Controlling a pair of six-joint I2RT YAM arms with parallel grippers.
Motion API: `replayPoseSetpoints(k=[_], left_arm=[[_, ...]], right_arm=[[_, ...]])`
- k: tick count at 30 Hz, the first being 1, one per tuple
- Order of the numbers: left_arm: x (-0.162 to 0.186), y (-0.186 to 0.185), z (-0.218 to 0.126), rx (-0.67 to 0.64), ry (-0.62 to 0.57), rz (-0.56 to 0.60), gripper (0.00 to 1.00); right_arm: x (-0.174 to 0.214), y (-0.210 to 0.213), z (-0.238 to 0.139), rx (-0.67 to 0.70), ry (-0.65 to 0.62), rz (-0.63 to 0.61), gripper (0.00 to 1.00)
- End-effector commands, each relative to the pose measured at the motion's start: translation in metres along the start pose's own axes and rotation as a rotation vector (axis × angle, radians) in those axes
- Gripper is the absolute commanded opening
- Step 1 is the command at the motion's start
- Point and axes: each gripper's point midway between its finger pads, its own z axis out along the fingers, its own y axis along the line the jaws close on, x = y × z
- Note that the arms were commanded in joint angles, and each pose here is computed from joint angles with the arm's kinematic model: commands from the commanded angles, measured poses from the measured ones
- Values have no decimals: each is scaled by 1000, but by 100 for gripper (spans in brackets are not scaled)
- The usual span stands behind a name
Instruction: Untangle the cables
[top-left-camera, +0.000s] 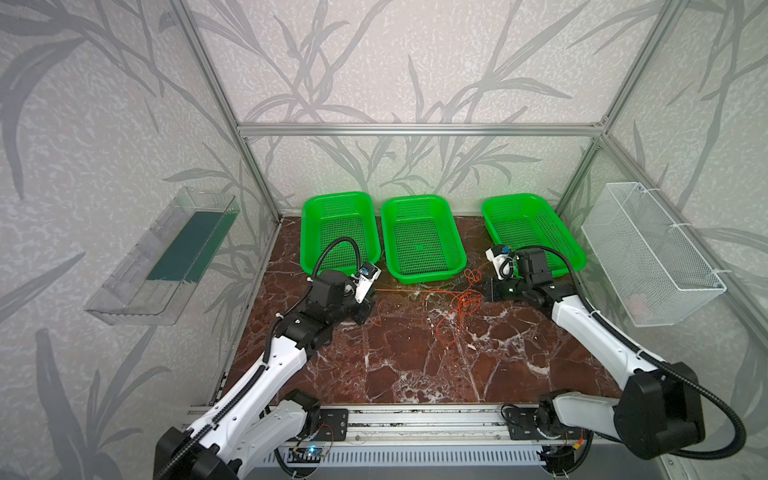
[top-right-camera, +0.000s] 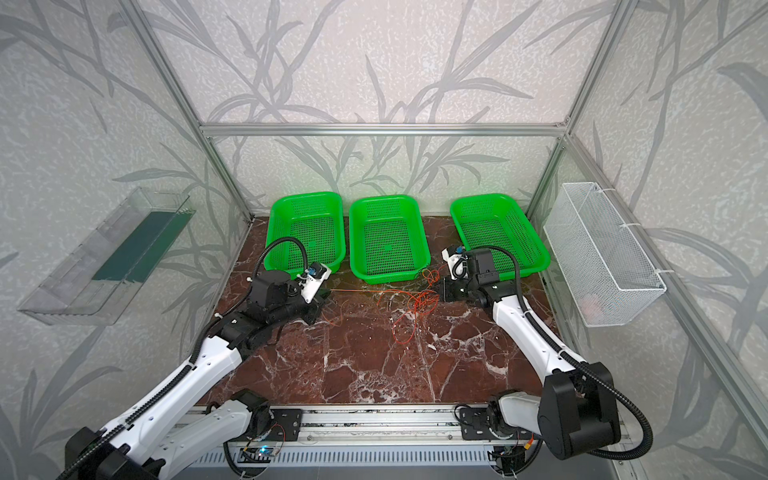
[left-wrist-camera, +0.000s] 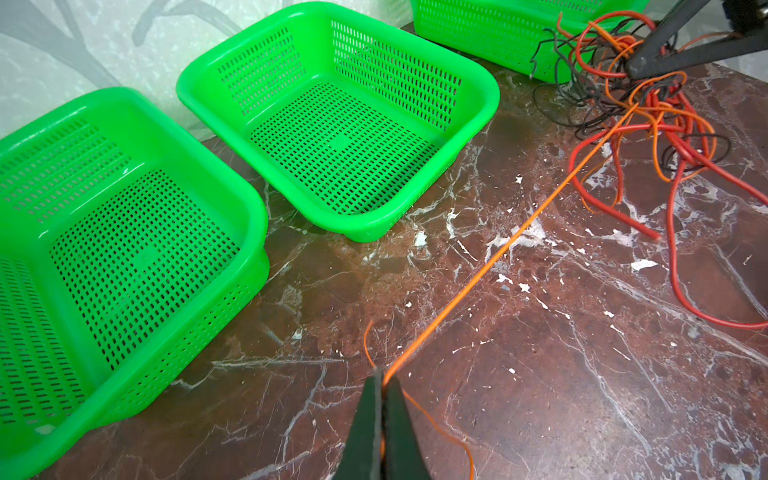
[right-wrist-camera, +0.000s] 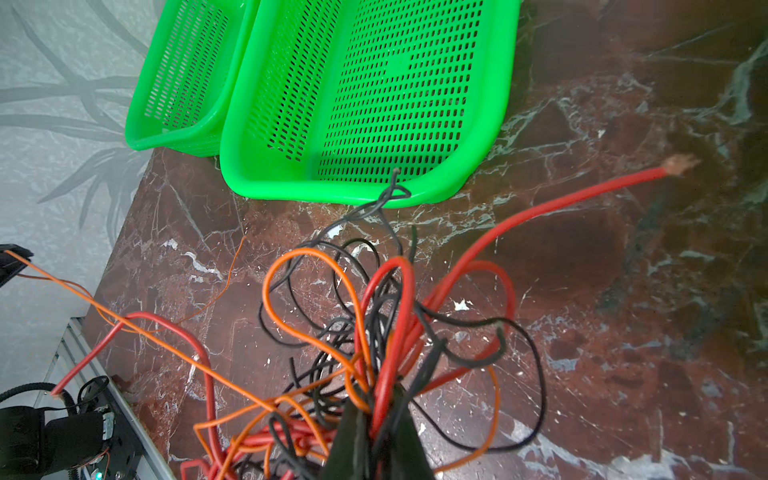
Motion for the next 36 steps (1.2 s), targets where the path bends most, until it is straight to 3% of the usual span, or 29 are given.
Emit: replayPoseSetpoints(k=[1,5,9,11,14,16,20,24,28,33,36], left_arm=[[34,54,-12,-244,134,-58,0],[29,16,3,-25,78,-88,0],[25,-15,12,116,63,-74,2],[22,-27,14,155,62,-45,17],[12,-47,15,216,39,-5,47],[3,-60,16,245,19,18,57],[-15,-83,20,295,-15,64,64],[-39,-104,23,325,-66,89,65],[-73,-122,29,344,-158,117,58],[-86,-138,56,366,-125,134,43],[-81,-146,72,393,-82,128,42]], right_arm=[[11,-71,-17,295,-6,55,4],[-2,-35,-6,90,-81,39,3],[-10,7,1,-41,-129,-84,3],[-12,20,2,-67,-133,-118,3],[-17,32,3,-106,-159,-104,3],[-22,41,2,-139,-184,-96,3],[-25,61,2,-204,-191,-121,3],[-24,77,3,-248,-190,-152,3],[-22,88,5,-268,-187,-174,3],[-22,101,4,-300,-195,-187,3],[-23,105,2,-308,-203,-192,3]])
